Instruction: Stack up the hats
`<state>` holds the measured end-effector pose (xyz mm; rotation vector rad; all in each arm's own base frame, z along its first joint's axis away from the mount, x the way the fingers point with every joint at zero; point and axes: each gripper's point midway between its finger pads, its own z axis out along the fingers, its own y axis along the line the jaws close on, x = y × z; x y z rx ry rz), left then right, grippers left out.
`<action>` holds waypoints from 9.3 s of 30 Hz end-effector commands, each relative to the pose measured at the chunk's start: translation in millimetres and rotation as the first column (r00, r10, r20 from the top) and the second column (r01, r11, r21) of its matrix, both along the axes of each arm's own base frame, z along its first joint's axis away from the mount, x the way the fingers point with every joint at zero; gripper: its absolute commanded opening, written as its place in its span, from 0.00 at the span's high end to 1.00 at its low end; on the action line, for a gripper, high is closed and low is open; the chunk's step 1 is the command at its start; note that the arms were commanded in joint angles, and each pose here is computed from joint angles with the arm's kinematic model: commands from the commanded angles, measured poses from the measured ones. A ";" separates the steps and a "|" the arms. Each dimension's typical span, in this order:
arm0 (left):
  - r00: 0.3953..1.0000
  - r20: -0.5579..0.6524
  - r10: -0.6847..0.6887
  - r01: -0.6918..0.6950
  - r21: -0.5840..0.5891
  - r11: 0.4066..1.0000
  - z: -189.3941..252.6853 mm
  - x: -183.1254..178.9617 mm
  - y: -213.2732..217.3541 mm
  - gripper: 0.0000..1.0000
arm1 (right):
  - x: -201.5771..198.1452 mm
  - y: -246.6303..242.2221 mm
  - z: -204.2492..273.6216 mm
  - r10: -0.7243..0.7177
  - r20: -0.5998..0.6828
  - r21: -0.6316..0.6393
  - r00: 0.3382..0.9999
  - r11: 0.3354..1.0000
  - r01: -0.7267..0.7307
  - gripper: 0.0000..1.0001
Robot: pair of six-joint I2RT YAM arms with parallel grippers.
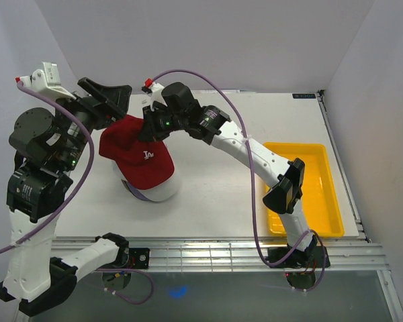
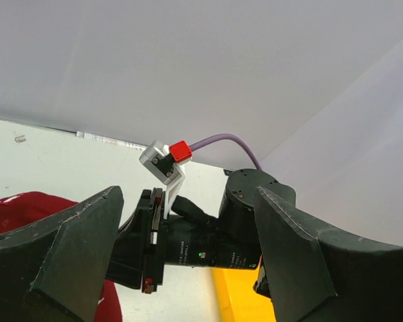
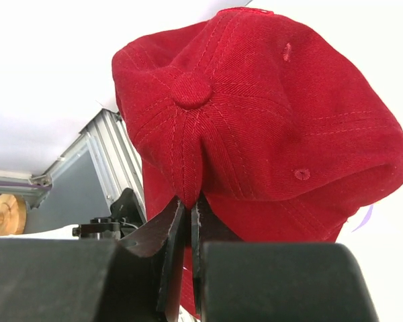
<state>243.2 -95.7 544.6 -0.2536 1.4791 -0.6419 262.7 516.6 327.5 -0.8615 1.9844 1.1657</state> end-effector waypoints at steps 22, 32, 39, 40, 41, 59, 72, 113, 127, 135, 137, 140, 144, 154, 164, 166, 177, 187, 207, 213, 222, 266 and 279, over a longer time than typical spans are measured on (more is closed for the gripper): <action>0.933 -0.259 0.249 -0.199 0.206 0.958 -90.9 87.0 8.2 0.14 | -22.0 -10.5 -7.8 0.026 0.092 -0.050 0.995 0.999 -0.021 0.91; 0.871 -0.445 0.207 -0.152 0.155 0.976 -150.1 133.0 51.5 0.33 | -27.1 -14.0 -16.7 0.021 0.135 -0.076 0.991 0.997 -0.011 0.80; 0.841 -0.509 0.181 -0.147 0.107 0.983 -176.9 135.3 60.7 0.38 | -27.4 -19.6 -13.2 -0.002 0.164 -0.058 0.986 0.998 0.011 0.71; 0.838 -0.513 0.185 -0.151 0.108 0.983 -178.7 134.5 62.2 0.38 | -27.4 -19.8 -12.7 -0.001 0.167 -0.055 0.986 0.998 0.011 0.70; 0.834 -0.518 0.191 -0.154 0.114 0.981 -181.2 133.6 64.0 0.38 | -26.6 -19.5 -11.7 -0.005 0.170 -0.052 0.985 0.999 0.014 0.70; 0.727 -0.631 0.272 -0.213 0.169 0.962 -249.5 94.0 89.5 0.55 | -25.8 -14.4 -16.6 0.031 0.206 -0.061 0.978 0.998 -0.019 0.82; 0.723 -0.634 0.273 -0.223 0.160 0.962 -250.6 102.1 95.9 1.00 | -20.7 -19.0 -16.6 0.011 0.226 -0.083 0.974 0.997 0.008 0.92; 0.801 -0.598 0.039 -0.062 -0.018 0.998 -239.1 83.9 56.9 0.33 | -26.8 -18.6 -80.1 0.037 0.205 -0.222 0.978 0.975 0.010 0.89; 0.759 -0.638 0.126 -0.138 0.030 0.990 -264.1 97.2 73.2 0.81 | -24.0 -15.7 -60.9 -0.007 0.222 -0.161 0.975 0.986 0.044 0.47; 0.759 -0.639 0.127 -0.141 0.029 0.990 -269.0 104.6 74.3 0.89 | -31.2 -35.2 -36.8 -0.073 0.206 -0.093 0.976 0.991 0.094 0.30; 0.769 -0.629 0.112 -0.130 0.017 0.991 -266.1 103.0 71.7 0.89 | -27.0 -45.5 -26.4 -0.140 0.189 -0.064 0.972 0.986 0.155 0.26; 0.788 -0.608 0.097 -0.116 0.007 0.993 -257.7 103.3 68.9 0.87 | -28.0 -61.6 -29.8 -0.202 0.093 -0.036 0.975 0.978 0.206 0.25; 0.795 -0.601 0.087 -0.105 0.005 0.994 -254.5 102.7 66.9 0.87 | -33.2 -81.5 -29.3 -0.268 -0.082 0.011 0.960 0.963 0.270 0.24; 0.814 -0.578 0.056 -0.073 -0.007 0.997 -246.2 100.8 61.3 0.84 | -80.7 -118.3 -83.1 -0.015 -0.464 0.333 0.886 0.924 0.190 0.25; 0.826 -0.561 0.044 -0.063 -0.014 0.998 -240.4 98.2 59.0 0.84 | -86.2 -116.8 -91.7 0.090 -0.600 0.511 0.795 0.807 0.294 0.23; 0.825 -0.563 0.043 -0.062 -0.016 0.998 -241.3 98.2 58.7 0.84 | -86.9 -113.8 -98.1 0.096 -0.627 0.519 0.773 0.792 0.322 0.23; 0.827 -0.562 0.038 -0.058 -0.018 0.998 -242.8 95.9 57.7 0.84 | -95.0 -101.2 -117.8 0.062 -0.708 0.476 0.703 0.779 0.410 0.23; 0.827 -0.562 0.032 -0.054 -0.024 0.998 -243.6 94.4 56.5 0.84 | -102.9 -75.9 -133.7 0.084 -0.748 0.449 0.659 0.795 0.408 0.24; 0.821 -0.570 0.022 -0.046 -0.027 0.999 -248.2 90.1 54.7 0.84 | -89.2 -49.1 -137.2 0.120 -0.748 0.491 0.653 0.762 0.422 0.39; 0.817 -0.577 0.026 -0.050 -0.025 0.998 -252.6 88.1 55.2 0.84 | -88.7 -53.2 -144.0 0.120 -0.759 0.491 0.639 0.751 0.442 0.63; 0.813 -0.579 0.055 -0.074 -0.009 0.997 -254.6 86.4 60.0 0.84 | -94.6 -62.7 -158.2 0.111 -0.796 0.451 0.595 0.763 0.463 0.87; 0.667 -0.630 0.398 -0.368 0.187 0.911 -278.7 101.0 124.5 0.42 | -96.6 -64.8 -183.1 0.095 -0.844 0.377 0.528 0.805 0.457 0.92; 0.650 -0.679 0.342 -0.293 0.192 0.937 -307.9 89.3 113.4 0.53 | -95.9 -63.3 -181.7 0.106 -0.845 0.385 0.525 0.802 0.457 0.92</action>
